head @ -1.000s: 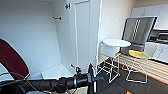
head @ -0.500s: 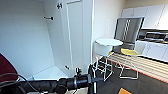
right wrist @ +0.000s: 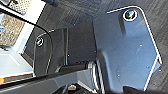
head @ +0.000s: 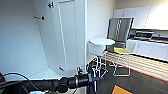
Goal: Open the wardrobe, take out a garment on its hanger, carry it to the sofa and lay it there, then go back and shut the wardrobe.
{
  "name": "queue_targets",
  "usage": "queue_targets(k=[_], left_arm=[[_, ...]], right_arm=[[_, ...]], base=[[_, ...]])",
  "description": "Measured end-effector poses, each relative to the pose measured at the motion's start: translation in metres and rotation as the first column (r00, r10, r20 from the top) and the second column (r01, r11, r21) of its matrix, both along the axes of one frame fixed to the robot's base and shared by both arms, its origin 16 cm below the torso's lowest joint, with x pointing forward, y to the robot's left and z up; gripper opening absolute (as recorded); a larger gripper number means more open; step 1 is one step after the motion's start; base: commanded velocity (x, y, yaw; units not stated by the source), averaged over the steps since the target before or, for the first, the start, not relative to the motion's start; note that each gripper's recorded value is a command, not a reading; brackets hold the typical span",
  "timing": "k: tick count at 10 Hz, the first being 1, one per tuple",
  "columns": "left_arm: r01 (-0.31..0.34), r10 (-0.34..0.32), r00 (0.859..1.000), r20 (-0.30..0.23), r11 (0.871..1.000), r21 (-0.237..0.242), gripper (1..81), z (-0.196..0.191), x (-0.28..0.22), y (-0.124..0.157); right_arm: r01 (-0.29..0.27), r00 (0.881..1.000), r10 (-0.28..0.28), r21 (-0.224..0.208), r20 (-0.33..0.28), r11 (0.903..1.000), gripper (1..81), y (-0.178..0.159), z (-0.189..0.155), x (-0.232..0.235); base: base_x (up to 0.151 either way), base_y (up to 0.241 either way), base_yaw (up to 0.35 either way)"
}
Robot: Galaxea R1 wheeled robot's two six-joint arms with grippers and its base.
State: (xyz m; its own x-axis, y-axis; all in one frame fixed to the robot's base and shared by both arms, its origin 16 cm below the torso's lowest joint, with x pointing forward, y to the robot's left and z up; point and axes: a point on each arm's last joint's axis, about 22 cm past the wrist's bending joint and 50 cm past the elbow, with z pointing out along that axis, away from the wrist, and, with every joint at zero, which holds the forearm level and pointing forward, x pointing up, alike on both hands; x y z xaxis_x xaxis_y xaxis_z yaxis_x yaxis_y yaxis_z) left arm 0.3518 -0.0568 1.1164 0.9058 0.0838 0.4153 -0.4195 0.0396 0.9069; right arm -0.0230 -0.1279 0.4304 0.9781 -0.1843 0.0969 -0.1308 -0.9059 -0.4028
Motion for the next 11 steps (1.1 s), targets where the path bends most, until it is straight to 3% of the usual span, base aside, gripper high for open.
queue_targets(k=[9, 11], left_arm=[[0.006, -0.006, 1.0, 0.002, 1.0, 0.018, 1.0, -0.006, 0.002, -0.009], [0.013, -0.012, 1.0, -0.028, 1.0, 0.014, 1.0, -0.017, 0.007, -0.01]], right_arm=[[0.0, 1.0, 0.0, -0.002, 0.002, 1.0, 81.1, -0.002, 0.0, 0.002], [0.001, 1.0, -0.001, -0.003, -0.027, 1.0, 81.1, -0.002, 0.0, -0.011]], base=[[0.0, 0.0, -0.186], [0.0, 0.0, -0.186]])
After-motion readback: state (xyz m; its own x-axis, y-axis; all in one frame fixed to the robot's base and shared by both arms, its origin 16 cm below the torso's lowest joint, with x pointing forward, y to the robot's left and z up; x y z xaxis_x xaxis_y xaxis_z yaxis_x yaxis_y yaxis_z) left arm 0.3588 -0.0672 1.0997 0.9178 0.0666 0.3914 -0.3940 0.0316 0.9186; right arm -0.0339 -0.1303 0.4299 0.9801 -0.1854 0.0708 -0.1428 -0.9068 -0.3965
